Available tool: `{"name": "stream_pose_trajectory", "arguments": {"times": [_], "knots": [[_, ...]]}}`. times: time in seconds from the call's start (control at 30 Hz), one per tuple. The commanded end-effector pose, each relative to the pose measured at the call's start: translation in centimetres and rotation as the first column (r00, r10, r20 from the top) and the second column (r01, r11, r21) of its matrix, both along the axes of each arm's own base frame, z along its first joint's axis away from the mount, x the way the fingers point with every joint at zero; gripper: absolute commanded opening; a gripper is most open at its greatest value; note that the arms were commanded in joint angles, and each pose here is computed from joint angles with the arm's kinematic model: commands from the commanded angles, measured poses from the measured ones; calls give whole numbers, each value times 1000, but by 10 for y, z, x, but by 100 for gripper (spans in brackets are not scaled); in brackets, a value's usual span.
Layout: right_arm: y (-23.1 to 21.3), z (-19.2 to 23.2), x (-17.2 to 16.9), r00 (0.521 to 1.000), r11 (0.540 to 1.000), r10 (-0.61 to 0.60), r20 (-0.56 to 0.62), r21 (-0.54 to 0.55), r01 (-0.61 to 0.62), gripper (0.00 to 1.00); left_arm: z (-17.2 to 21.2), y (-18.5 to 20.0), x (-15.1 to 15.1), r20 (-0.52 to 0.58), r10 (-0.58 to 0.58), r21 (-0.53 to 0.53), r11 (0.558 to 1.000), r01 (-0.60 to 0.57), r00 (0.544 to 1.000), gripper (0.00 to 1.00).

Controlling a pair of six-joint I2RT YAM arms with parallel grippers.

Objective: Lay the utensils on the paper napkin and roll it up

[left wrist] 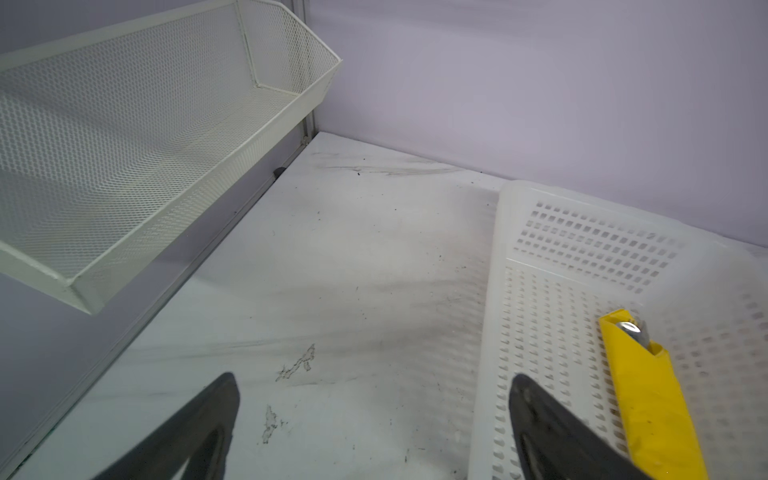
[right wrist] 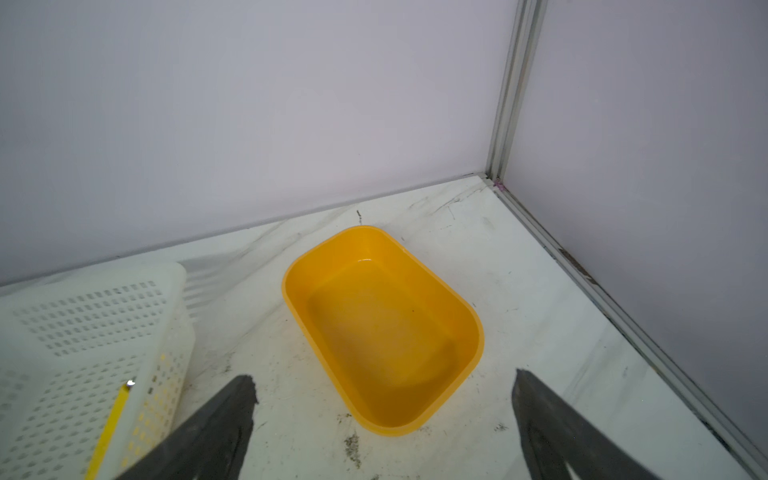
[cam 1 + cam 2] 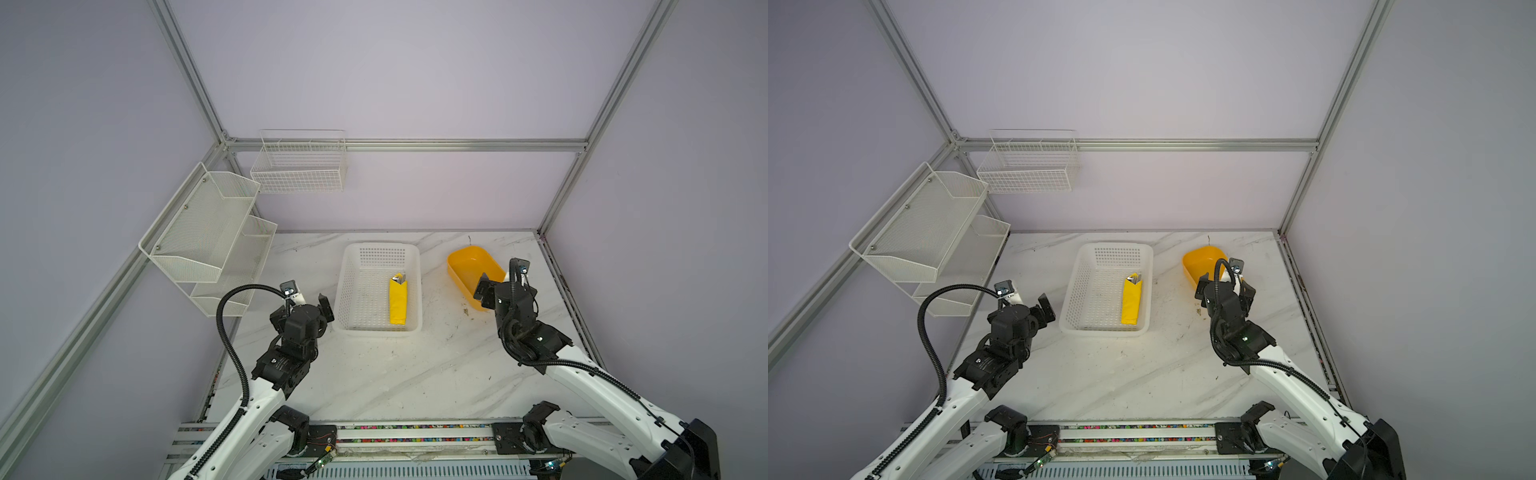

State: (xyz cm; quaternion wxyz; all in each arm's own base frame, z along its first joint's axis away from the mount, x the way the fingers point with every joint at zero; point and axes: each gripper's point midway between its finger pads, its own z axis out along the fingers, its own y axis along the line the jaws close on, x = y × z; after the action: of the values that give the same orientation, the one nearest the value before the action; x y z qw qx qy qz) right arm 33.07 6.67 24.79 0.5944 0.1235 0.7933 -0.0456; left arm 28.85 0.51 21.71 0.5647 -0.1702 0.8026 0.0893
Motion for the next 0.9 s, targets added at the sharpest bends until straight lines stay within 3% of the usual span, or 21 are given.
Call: {"name": "stream_pose_trajectory", "arguments": {"times": [0.0,0.17,0.3,0.4,0.5,0.6,0.67,0.87], "knots": [[-34,-3,8,991,990,-127,37,-55,129,97,-7,27,-2,5,124,102,987,-123,992,100],[-70,-1,10,971,985,-166,170,-12,170,97,-26,47,5,-24,172,126,978,-168,985,100],[-89,-28,20,971,984,-174,164,-15,178,97,-38,43,25,-21,93,176,980,-88,995,100],[-101,-35,19,950,979,-205,235,34,202,97,-43,42,33,-5,88,207,975,-85,996,100],[-83,-35,20,937,997,-53,347,-30,68,96,-43,39,42,34,57,230,971,-63,998,100],[-69,-53,31,951,996,33,308,-83,-7,94,-51,24,57,24,-59,303,952,49,998,100],[-66,-59,35,952,993,54,302,-118,-19,94,-57,20,63,38,-95,296,952,79,995,100],[-48,-65,48,946,983,152,287,-145,-113,93,-66,23,76,92,-121,291,952,90,988,100]]}}
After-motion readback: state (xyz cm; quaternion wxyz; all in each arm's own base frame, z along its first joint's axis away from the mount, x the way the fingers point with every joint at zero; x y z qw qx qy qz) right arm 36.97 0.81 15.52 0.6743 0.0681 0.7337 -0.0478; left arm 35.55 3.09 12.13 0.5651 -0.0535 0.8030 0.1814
